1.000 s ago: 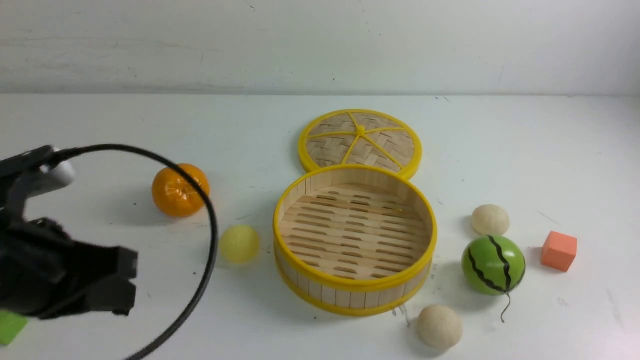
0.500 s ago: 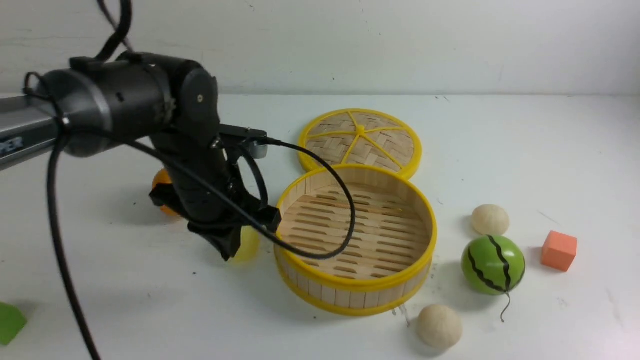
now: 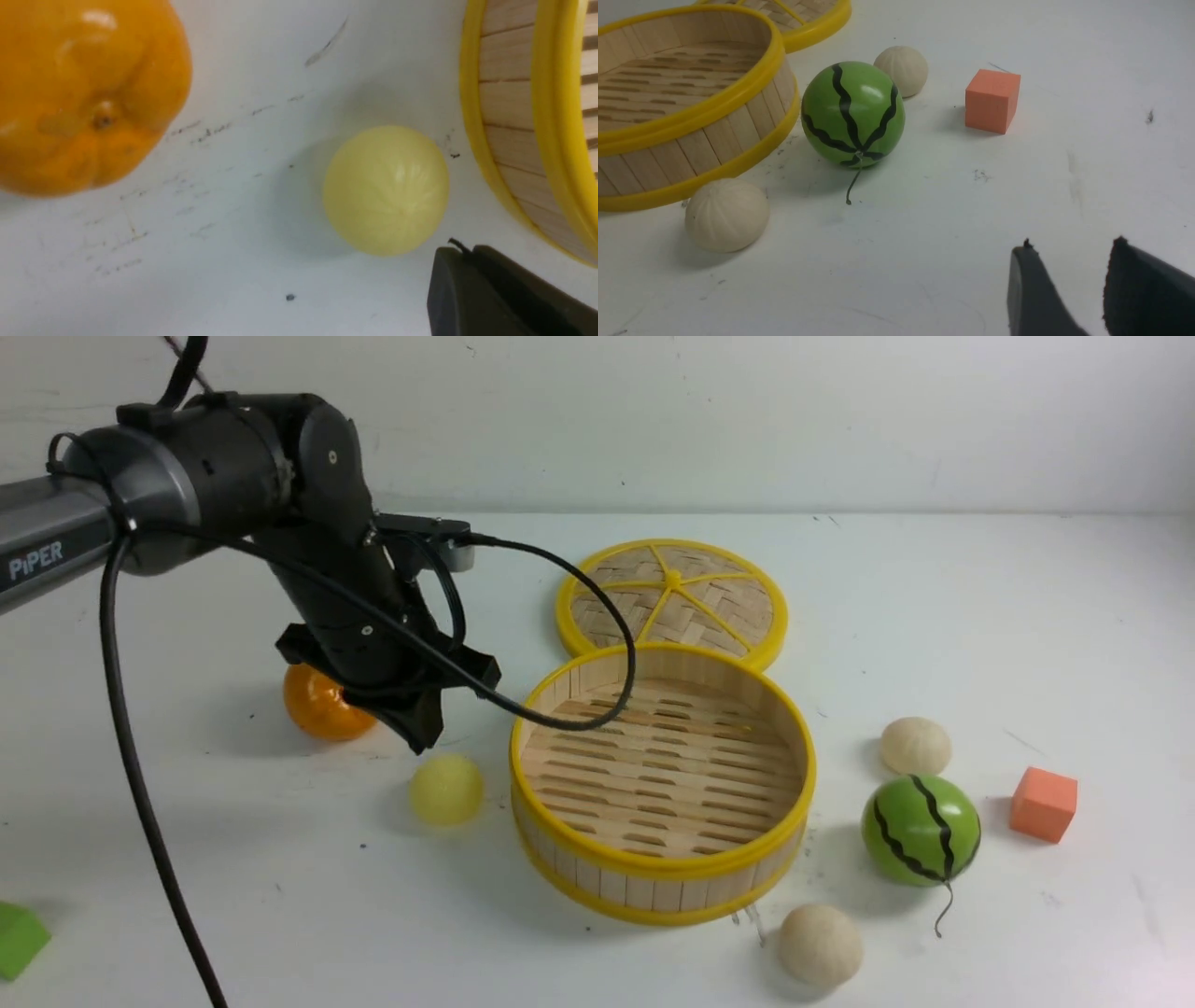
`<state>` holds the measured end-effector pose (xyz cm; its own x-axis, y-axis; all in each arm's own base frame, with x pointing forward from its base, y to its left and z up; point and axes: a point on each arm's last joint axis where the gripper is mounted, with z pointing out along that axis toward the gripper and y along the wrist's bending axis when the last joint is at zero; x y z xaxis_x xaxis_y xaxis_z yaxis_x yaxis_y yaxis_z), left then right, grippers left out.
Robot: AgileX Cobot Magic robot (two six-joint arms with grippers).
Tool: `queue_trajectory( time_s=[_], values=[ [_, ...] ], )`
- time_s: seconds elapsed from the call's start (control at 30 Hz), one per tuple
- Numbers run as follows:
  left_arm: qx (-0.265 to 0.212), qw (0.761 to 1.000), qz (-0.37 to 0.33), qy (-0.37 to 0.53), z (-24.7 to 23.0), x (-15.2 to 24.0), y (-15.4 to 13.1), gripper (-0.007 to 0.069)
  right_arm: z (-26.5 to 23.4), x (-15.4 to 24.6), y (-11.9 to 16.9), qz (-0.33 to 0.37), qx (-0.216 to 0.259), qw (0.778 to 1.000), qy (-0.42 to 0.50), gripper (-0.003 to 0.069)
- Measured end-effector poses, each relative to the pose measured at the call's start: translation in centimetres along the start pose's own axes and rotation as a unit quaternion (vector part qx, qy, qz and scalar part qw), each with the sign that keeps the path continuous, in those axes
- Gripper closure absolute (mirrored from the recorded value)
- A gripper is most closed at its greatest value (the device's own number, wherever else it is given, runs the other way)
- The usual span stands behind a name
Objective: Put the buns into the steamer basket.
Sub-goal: Use the left arm to grab a steamed stuffed bun
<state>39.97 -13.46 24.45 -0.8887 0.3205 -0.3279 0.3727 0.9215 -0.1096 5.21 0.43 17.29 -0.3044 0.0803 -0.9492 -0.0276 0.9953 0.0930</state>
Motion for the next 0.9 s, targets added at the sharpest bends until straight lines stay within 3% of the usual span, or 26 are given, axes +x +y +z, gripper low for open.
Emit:
queue_trajectory(
  time_s=[0.3, 0.9],
  values=[
    [0.002, 1.0, 0.016, 0.007, 2.7, -0.2, 0.3, 0.039, 0.0, 0.0, 0.0, -0.001, 0.0, 1.0, 0.0, 0.0419],
    [-0.009, 1.0, 0.02, 0.017, 5.8, -0.2, 0.9, 0.0383, 0.0, 0.0, 0.0, -0.001, 0.0, 1.0, 0.0, 0.0419]
  ],
)
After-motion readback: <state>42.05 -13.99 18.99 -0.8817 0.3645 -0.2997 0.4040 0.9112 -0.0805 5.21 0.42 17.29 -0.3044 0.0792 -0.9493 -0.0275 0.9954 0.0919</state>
